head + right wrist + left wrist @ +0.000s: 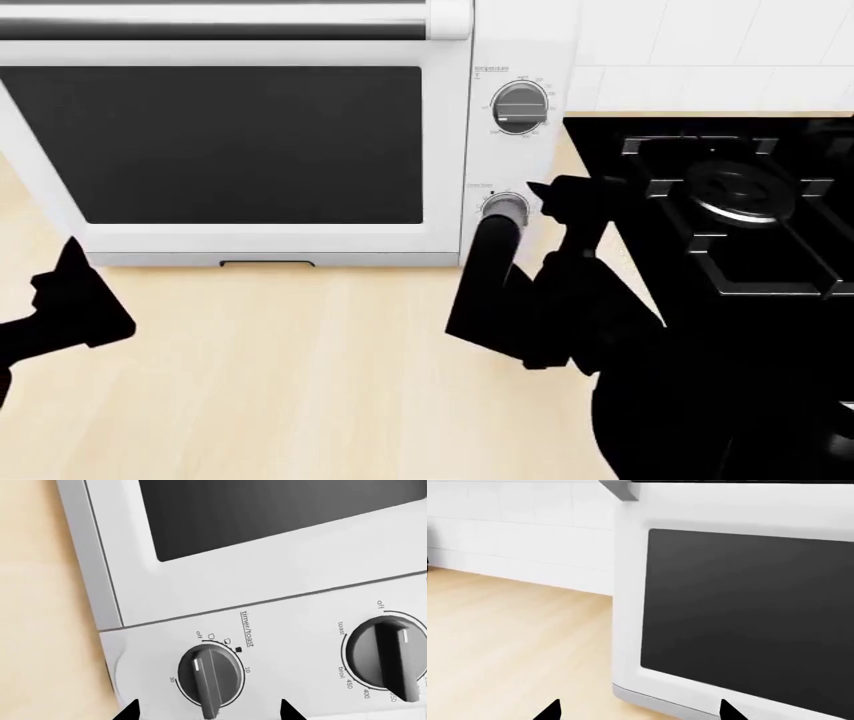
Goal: Turn on the toaster oven by setting the timer.
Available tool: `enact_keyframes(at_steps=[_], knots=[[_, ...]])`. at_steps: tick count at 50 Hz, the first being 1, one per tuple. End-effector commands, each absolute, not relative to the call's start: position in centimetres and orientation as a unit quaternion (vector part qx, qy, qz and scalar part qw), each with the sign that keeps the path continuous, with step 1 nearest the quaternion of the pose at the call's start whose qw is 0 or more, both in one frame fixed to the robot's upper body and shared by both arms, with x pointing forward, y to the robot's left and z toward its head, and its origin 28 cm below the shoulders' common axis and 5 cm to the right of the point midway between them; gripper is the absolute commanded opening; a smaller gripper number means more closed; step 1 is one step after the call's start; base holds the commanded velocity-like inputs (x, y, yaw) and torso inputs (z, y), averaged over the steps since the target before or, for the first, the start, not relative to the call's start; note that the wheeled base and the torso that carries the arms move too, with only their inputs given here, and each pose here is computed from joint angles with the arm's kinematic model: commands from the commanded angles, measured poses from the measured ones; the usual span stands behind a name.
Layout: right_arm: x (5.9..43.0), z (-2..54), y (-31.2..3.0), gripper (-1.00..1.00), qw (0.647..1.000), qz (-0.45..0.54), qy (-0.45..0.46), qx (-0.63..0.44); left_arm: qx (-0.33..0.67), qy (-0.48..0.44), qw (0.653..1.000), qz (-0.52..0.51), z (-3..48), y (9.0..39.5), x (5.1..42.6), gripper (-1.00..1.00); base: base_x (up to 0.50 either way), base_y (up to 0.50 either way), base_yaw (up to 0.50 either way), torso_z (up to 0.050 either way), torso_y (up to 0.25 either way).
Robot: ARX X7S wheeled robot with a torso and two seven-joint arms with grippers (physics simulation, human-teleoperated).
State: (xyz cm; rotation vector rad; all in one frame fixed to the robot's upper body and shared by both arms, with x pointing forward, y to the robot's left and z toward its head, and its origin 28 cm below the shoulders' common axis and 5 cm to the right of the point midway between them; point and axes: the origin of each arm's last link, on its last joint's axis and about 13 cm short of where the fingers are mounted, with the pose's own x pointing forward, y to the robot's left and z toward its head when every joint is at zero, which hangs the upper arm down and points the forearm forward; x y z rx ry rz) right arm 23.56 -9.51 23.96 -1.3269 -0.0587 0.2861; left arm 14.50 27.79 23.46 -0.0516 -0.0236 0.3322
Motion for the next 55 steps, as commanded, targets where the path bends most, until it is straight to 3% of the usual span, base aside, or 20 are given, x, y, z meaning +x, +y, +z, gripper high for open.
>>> enact_keyframes(at_steps=[1,55], knots=[[23.9,24.0,-9.3,1.00,0.766,0.125,-0.024,-0.631,-0.030,-0.007,0.986,0.163,23.3,27.7,14.4,1.00,0.00,0.00,0.00,0.000,0.000],[24.4,24.1,-8.0,1.00,0.756,0.120,-0.002,-0.644,-0.046,0.005,0.986,0.162,23.0,27.9,14.4,1.00,0.00,0.00,0.00,0.000,0.000]])
